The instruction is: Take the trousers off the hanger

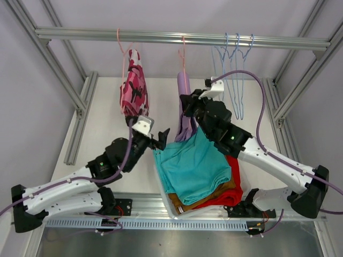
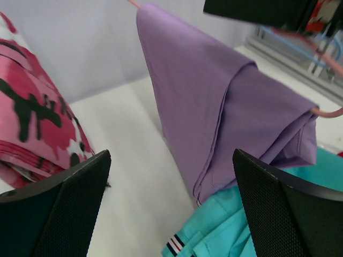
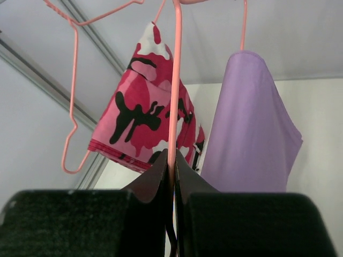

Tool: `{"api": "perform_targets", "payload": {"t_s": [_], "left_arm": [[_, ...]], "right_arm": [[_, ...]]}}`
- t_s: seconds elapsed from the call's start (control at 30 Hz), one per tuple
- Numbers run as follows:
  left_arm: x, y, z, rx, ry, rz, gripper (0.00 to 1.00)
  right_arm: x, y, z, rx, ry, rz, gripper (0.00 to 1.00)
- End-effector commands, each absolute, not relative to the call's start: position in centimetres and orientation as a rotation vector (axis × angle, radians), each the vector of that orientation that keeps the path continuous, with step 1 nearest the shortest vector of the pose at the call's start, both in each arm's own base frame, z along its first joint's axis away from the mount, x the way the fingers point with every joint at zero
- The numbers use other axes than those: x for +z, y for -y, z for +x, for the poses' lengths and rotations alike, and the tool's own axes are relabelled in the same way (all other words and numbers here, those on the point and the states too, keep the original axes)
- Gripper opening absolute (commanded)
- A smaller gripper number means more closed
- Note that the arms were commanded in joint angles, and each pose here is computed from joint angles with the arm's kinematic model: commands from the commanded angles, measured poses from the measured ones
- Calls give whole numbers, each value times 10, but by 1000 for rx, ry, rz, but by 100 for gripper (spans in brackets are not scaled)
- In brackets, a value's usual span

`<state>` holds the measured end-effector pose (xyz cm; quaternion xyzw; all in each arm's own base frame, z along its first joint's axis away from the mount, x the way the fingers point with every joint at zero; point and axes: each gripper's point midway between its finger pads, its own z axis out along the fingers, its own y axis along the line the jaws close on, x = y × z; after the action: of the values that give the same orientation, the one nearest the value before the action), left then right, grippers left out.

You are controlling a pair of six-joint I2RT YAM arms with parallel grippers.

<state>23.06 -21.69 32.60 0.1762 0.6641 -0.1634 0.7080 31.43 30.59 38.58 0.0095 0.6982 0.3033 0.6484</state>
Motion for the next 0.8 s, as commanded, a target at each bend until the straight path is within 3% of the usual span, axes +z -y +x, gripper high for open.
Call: {"api": "perform_targets", "payload": {"t_s": [0.0, 0.2, 0.47, 0.77], "left_arm": [[323, 238, 227, -449, -1470, 389, 99], [308, 256, 231, -413, -1517, 403, 100], [313, 262, 218, -601, -1477, 258, 99], [285, 297, 214, -640, -1522, 363, 99]], "right_arm": [[440, -278, 299, 802, -1412, 165, 0], [421, -270, 293, 798, -1446, 162, 0], [399, -268, 295, 822, -1499, 158, 0], [397, -264, 297, 841, -1505, 153, 0]]}}
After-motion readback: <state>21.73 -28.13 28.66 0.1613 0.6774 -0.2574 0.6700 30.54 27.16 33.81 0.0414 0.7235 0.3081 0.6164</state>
